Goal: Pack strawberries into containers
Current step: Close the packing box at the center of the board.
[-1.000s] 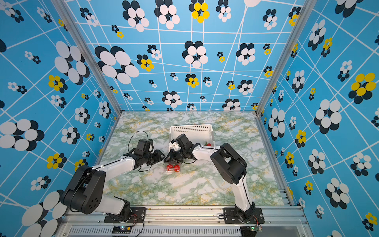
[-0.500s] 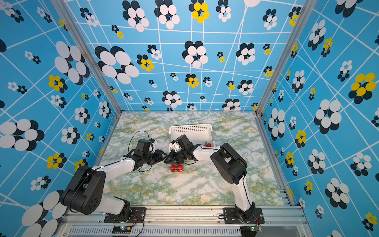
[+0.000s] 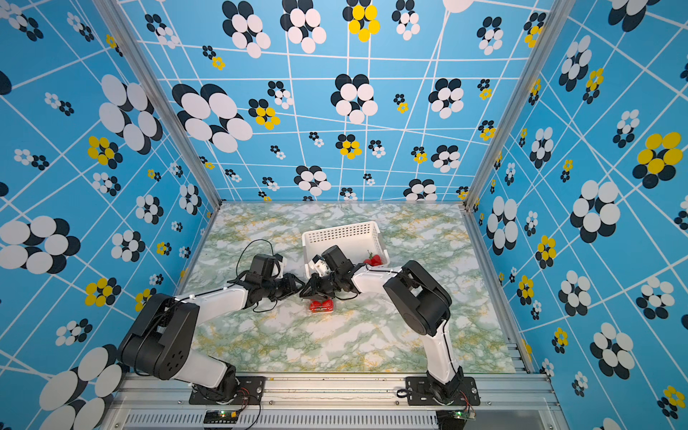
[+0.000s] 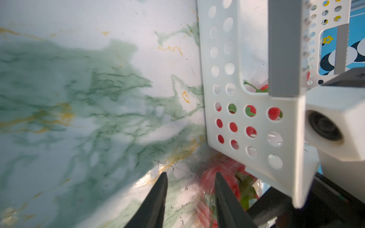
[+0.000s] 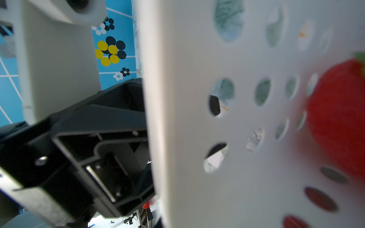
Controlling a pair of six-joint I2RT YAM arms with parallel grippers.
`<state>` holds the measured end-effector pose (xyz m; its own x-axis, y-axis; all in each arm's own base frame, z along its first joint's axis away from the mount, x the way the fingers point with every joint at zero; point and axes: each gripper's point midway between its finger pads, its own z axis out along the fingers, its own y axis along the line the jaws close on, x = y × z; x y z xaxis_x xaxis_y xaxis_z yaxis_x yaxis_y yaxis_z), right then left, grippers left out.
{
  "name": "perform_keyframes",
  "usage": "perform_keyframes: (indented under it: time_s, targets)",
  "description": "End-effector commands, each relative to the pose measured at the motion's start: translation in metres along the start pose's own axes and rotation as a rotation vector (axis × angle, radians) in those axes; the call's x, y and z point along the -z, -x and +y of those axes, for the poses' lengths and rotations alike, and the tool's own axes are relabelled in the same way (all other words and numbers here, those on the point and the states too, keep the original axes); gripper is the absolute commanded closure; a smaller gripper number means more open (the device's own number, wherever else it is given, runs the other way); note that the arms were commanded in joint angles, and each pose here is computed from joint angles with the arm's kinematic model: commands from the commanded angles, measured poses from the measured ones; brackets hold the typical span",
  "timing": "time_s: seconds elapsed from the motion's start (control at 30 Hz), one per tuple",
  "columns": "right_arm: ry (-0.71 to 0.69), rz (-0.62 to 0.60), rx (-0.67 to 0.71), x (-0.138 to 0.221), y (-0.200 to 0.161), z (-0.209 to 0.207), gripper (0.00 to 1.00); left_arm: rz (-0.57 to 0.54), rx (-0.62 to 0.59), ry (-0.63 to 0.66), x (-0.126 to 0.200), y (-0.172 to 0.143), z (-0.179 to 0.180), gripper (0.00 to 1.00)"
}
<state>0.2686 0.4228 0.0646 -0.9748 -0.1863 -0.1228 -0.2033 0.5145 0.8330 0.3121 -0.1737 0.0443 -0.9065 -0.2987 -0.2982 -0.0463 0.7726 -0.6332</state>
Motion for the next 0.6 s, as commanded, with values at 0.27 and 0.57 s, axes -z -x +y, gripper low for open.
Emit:
perform_keyframes:
  time_s: [0.27, 0.57]
  targets:
    - [-0.031, 0.013, 0.000, 0.013, -0.014, -0.007, 0.81, 0.021, -0.051, -0.042, -0.003, -0.009, -0.017, 0.59]
    - [-0.030, 0.011, 0.000, 0.013, -0.016, -0.010, 0.81, 0.033, -0.057, -0.060, -0.003, -0.018, -0.020, 0.60]
